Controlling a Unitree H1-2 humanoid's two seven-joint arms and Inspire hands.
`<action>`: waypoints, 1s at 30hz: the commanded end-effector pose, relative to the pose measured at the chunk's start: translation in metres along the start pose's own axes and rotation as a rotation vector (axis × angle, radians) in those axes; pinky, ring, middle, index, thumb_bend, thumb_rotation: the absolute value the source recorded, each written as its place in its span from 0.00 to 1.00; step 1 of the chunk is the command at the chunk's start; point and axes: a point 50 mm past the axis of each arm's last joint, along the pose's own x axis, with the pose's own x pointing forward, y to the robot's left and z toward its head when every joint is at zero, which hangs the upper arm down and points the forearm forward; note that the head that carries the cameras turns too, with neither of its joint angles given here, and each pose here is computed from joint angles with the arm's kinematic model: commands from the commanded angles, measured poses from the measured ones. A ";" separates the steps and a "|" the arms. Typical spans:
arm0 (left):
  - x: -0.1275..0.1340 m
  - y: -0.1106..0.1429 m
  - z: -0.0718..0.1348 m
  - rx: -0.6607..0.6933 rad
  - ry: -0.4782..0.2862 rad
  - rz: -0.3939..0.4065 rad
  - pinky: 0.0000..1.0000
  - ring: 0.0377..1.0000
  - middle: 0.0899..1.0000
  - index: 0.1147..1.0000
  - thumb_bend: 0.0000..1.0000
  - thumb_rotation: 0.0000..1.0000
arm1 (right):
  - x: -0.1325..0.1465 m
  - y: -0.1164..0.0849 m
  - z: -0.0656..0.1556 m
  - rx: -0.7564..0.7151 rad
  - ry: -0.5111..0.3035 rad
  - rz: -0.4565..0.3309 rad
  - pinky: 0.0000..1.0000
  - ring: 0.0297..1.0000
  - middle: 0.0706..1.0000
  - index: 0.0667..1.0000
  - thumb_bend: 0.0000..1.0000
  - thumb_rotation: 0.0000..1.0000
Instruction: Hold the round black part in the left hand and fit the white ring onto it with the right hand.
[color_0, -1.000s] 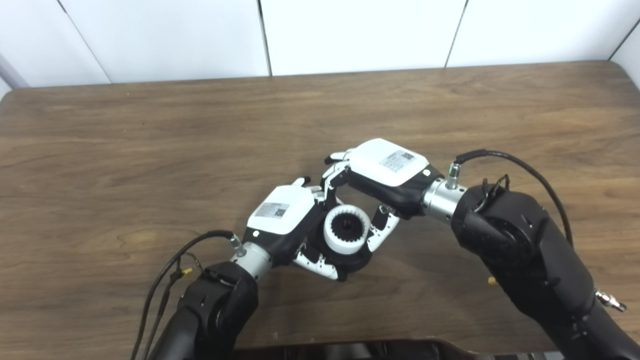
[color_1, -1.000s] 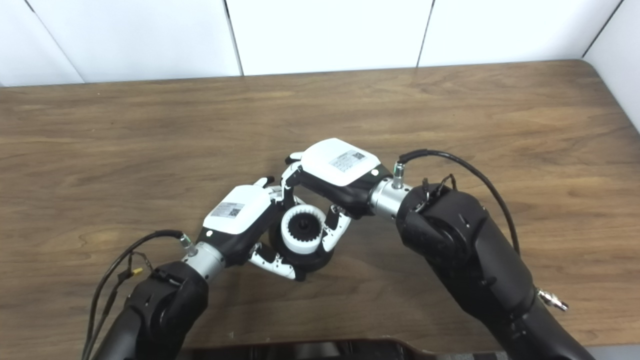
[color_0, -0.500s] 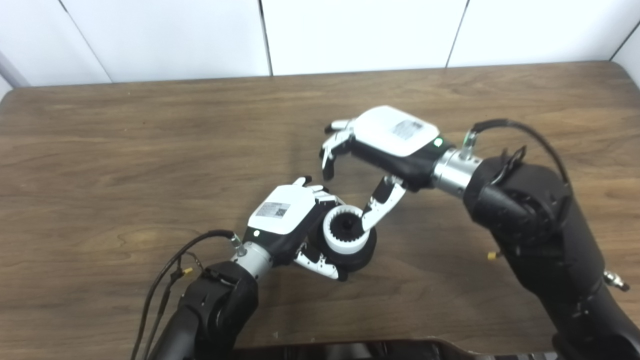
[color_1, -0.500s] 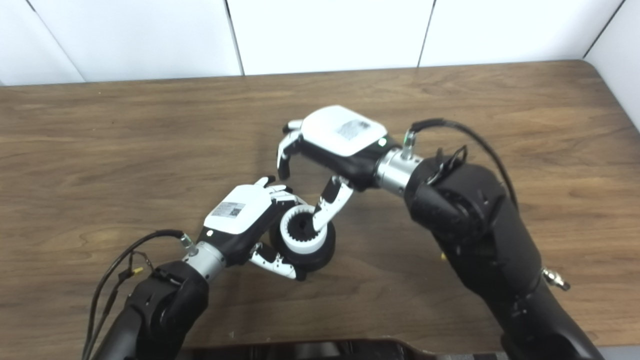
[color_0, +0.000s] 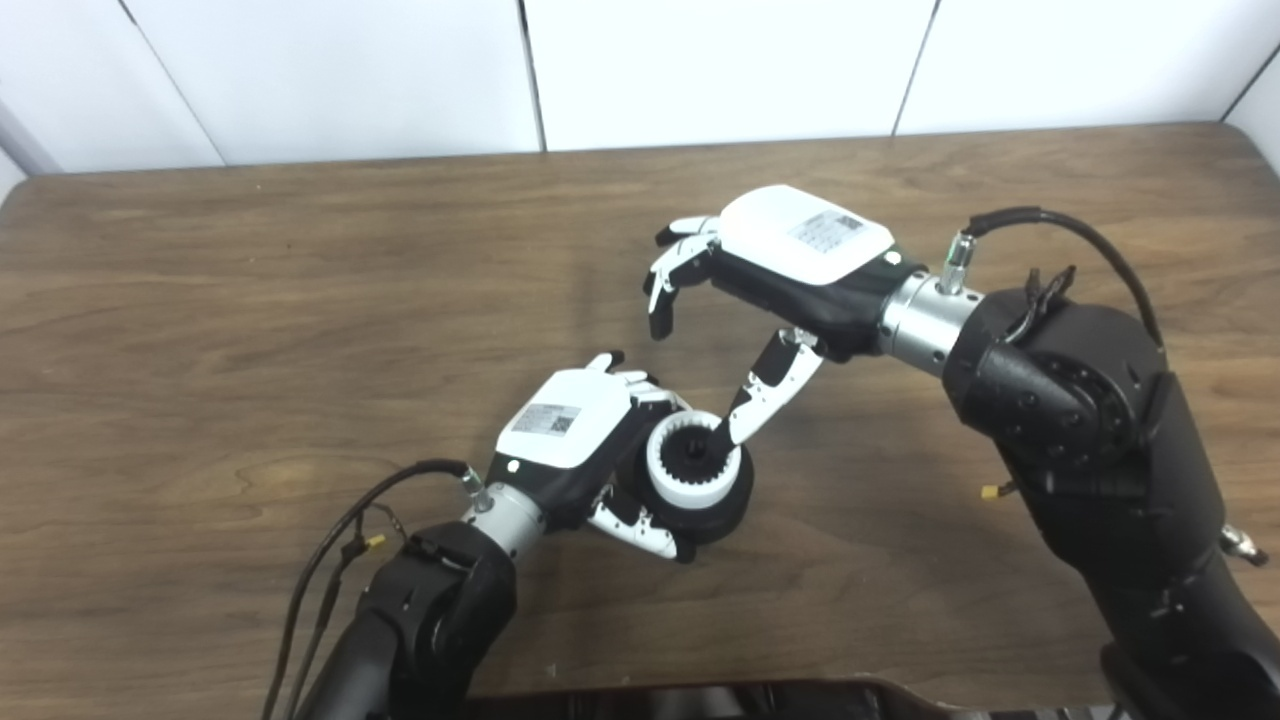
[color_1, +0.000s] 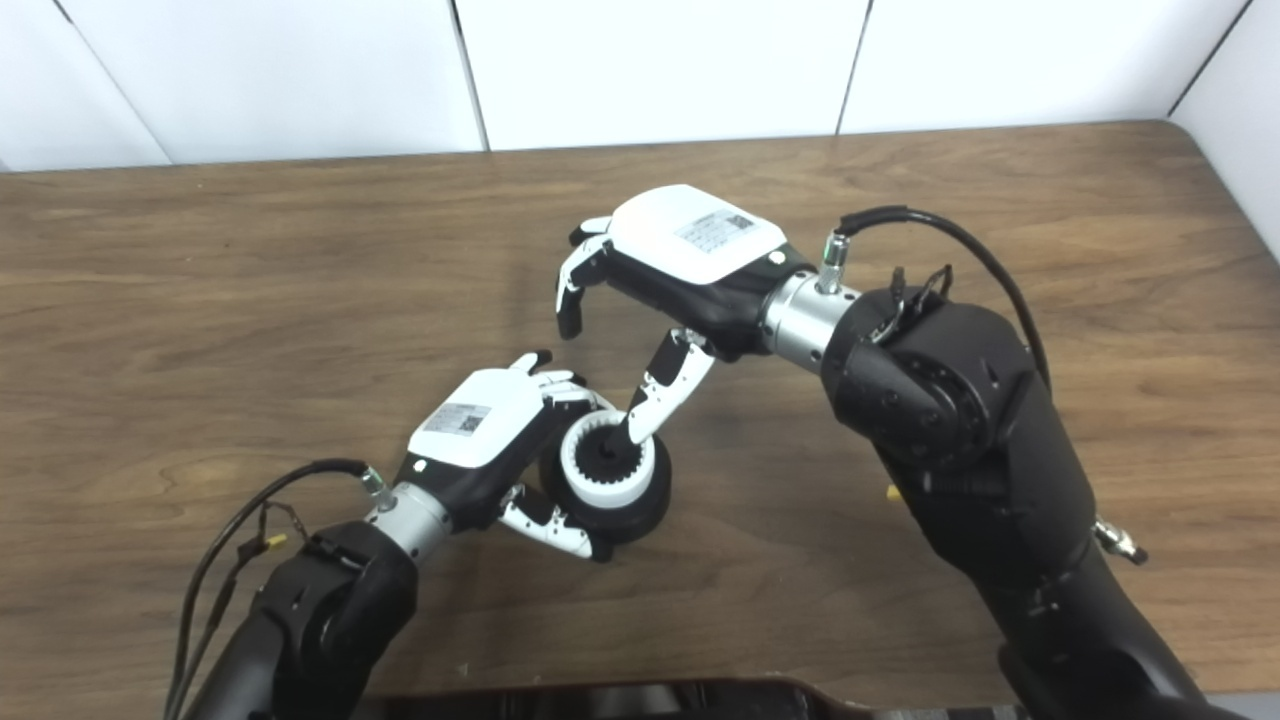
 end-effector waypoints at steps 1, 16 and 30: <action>0.000 -0.010 -0.010 0.030 0.031 -0.045 1.00 0.86 0.74 0.41 0.53 0.07 | -0.004 -0.016 0.002 -0.036 -0.009 -0.060 0.85 0.90 0.77 0.58 1.00 0.32; 0.000 0.001 -0.010 0.082 0.063 -0.066 0.97 0.82 0.77 0.72 1.00 0.36 | -0.005 -0.013 0.000 -0.028 0.008 -0.064 0.85 0.90 0.77 0.59 1.00 0.30; 0.000 0.010 -0.012 0.074 0.077 -0.110 1.00 0.85 0.83 0.82 1.00 0.38 | -0.003 -0.011 -0.002 -0.018 0.016 -0.061 0.85 0.91 0.77 0.59 1.00 0.31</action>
